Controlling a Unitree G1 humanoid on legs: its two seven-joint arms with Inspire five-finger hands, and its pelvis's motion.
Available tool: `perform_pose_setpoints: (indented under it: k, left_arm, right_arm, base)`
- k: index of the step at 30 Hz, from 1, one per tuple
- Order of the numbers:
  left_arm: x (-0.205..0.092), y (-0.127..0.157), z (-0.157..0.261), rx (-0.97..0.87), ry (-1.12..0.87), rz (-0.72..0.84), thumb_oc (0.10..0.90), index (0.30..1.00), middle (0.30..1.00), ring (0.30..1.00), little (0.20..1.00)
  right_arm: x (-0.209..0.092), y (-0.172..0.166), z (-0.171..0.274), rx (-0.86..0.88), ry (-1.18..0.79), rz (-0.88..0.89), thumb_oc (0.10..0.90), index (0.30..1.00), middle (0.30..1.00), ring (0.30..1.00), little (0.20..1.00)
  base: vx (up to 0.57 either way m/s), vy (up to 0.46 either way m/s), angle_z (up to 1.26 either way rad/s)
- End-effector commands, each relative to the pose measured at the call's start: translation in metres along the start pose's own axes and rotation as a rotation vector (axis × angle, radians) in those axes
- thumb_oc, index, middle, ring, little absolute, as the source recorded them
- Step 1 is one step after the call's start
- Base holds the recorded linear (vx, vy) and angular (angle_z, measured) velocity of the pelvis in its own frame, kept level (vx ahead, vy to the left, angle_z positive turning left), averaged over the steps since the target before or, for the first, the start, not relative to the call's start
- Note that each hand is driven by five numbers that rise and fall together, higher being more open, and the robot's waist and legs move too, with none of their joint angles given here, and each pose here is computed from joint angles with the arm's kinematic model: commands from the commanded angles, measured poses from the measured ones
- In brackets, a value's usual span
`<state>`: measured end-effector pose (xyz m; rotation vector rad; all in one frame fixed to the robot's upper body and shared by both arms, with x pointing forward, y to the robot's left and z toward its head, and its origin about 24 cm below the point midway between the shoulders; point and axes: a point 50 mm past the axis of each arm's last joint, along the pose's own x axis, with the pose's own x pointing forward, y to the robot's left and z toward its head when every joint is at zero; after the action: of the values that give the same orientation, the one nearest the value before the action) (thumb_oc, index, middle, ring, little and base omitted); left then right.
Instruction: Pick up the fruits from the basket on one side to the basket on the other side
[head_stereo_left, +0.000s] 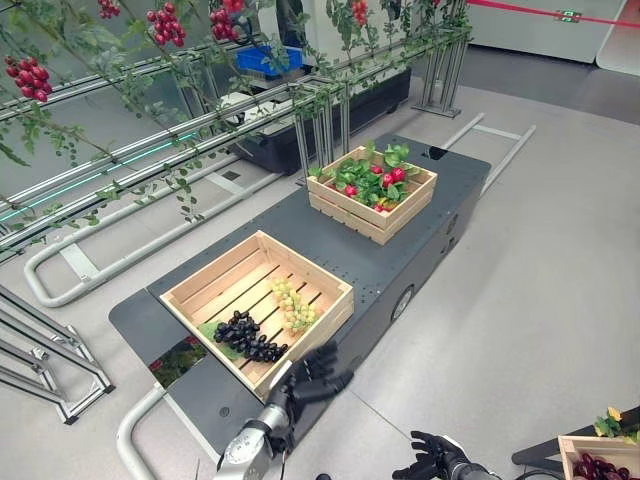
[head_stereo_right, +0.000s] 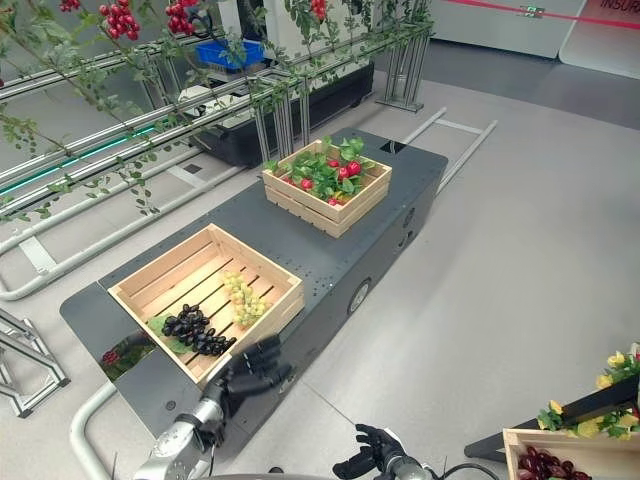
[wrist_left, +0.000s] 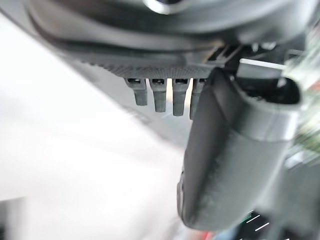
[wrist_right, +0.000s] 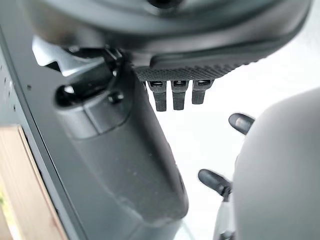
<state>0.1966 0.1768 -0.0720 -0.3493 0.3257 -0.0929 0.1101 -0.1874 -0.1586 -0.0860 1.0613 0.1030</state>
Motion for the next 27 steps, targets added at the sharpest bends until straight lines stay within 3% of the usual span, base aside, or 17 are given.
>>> perform_pose_setpoints:
  k: [1, 3, 4, 6, 7, 12, 13, 15, 20, 23, 27]
  left_arm:
    - [0.022, 0.006, 0.094, 0.201, -0.463, 0.167, 0.8, 0.9, 0.9, 0.9, 0.9]
    - [0.02, 0.022, 0.113, 0.291, -0.516, 0.311, 0.8, 0.9, 0.9, 0.9, 0.9]
    - [0.02, 0.022, 0.113, 0.291, -0.516, 0.311, 0.8, 0.9, 0.9, 0.9, 0.9]
    - [0.018, 0.038, 0.139, 0.515, -0.58, 0.455, 0.8, 0.9, 0.9, 0.9, 0.9]
    - [0.019, 0.038, 0.139, 0.526, -0.581, 0.459, 0.8, 0.9, 0.9, 0.9, 0.9]
    - [0.023, 0.055, 0.187, 1.016, -0.62, 0.614, 0.8, 0.9, 0.9, 0.9, 0.9]
    - [0.024, 0.058, 0.188, 1.055, -0.605, 0.625, 0.8, 0.9, 0.9, 0.9, 0.9]
    - [0.035, 0.075, 0.207, 1.314, -0.49, 0.638, 0.8, 0.9, 0.9, 0.9, 0.9]
    - [0.037, 0.082, 0.22, 1.556, -0.411, 0.58, 0.8, 0.9, 0.9, 0.9, 0.9]
    - [0.045, 0.07, 0.199, 1.675, -0.416, 0.486, 0.8, 0.9, 0.9, 0.9, 0.9]
    - [0.067, 0.043, 0.237, 1.803, -0.554, 0.48, 0.8, 0.9, 0.9, 0.9, 0.9]
  right_arm:
    - [0.002, -0.013, 0.044, 0.087, -0.196, -0.045, 0.8, 0.9, 0.9, 0.9, 0.9]
    - [0.001, -0.015, 0.049, 0.081, -0.226, -0.043, 0.8, 0.9, 0.9, 0.9, 0.9]
    - [0.001, -0.015, 0.049, 0.081, -0.226, -0.043, 0.8, 0.9, 0.9, 0.9, 0.9]
    - [0.0, -0.016, 0.05, 0.071, -0.239, -0.037, 0.8, 0.9, 0.9, 0.9, 0.9]
    - [0.0, -0.016, 0.051, 0.071, -0.24, -0.037, 0.8, 0.9, 0.9, 0.9, 0.9]
    - [0.0, -0.005, 0.069, 0.105, -0.334, -0.019, 0.8, 0.9, 0.9, 0.9, 0.9]
    - [-0.001, -0.004, 0.07, 0.11, -0.34, -0.017, 0.8, 0.9, 0.9, 0.9, 0.9]
    - [-0.001, -0.005, 0.074, 0.101, -0.358, 0.0, 0.8, 0.9, 0.9, 0.9, 0.9]
    - [0.0, -0.017, 0.079, 0.131, -0.334, -0.039, 0.8, 0.9, 0.9, 0.9, 0.9]
    - [-0.005, -0.034, 0.072, 0.164, -0.333, -0.071, 0.8, 0.9, 0.9, 0.9, 0.9]
    - [-0.014, -0.073, 0.106, 0.241, -0.466, -0.156, 0.8, 0.9, 0.9, 0.9, 0.9]
  base:
    - [0.05, 0.128, 0.01]
    - [0.07, 0.135, 0.02]
    - [0.09, 0.134, 0.02]
    - [0.12, 0.15, 0.05]
    - [0.12, 0.115, 0.09]
    - [0.04, 0.018, 0.11]
    - [0.04, -0.167, 0.29]
    - [0.06, -0.223, 0.62]
    - [0.1, -0.217, 0.55]
    - [0.06, -0.054, 0.83]
    - [-0.17, 0.147, 0.68]
